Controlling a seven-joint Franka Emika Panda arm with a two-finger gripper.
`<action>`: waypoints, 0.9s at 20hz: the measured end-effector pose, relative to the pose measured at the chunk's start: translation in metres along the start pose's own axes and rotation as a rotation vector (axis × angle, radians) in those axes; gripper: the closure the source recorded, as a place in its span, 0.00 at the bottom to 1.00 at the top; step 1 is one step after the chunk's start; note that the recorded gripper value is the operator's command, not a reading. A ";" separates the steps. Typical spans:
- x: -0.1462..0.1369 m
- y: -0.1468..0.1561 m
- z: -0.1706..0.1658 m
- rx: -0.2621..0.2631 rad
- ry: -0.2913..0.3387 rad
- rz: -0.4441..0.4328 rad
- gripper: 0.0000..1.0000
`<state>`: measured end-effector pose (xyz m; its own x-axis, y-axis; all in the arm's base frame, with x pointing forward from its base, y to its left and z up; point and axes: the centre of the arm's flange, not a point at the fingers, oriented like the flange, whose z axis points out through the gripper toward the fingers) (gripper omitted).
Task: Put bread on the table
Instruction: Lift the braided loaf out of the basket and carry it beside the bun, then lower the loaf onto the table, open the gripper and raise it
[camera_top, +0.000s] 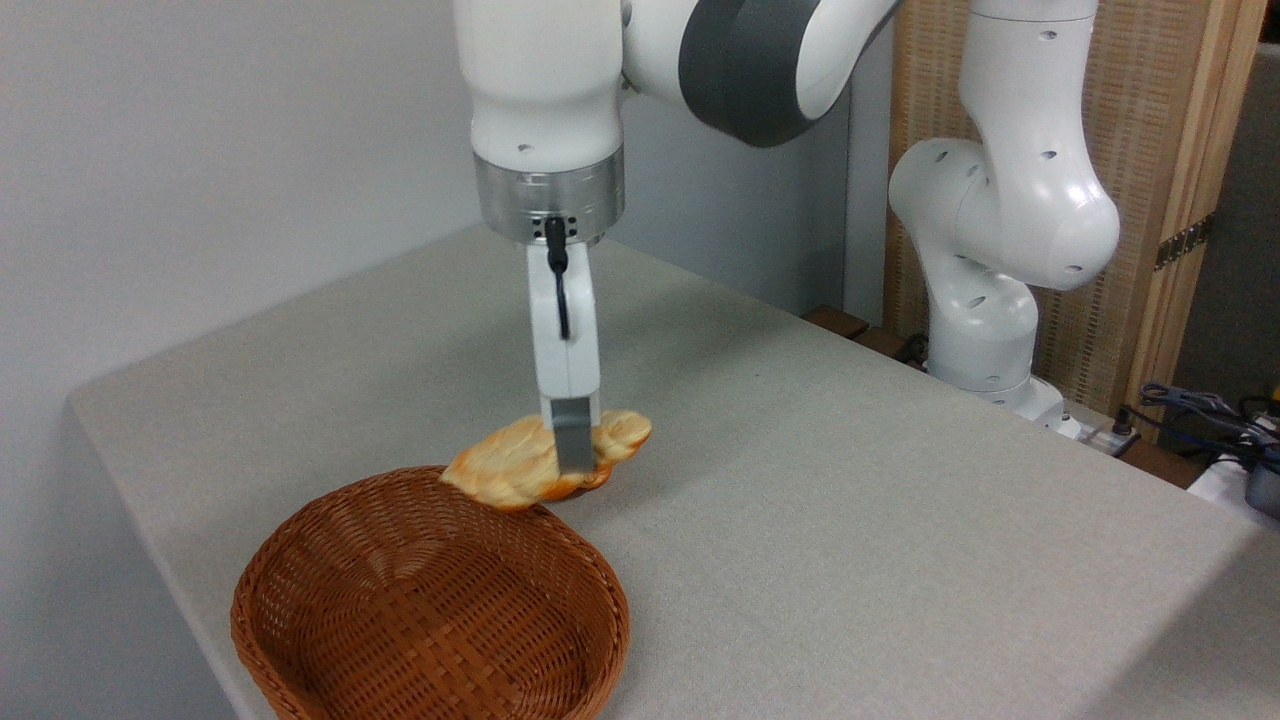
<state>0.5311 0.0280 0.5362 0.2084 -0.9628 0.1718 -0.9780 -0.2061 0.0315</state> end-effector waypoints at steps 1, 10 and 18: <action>0.000 0.004 -0.001 -0.020 0.000 0.001 0.51; -0.006 0.021 0.024 -0.136 -0.034 0.003 0.00; -0.007 0.022 0.028 -0.146 -0.036 0.002 0.00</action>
<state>0.5081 0.0249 0.5079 0.2035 -0.9695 0.1366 -0.9684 -0.1788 0.1741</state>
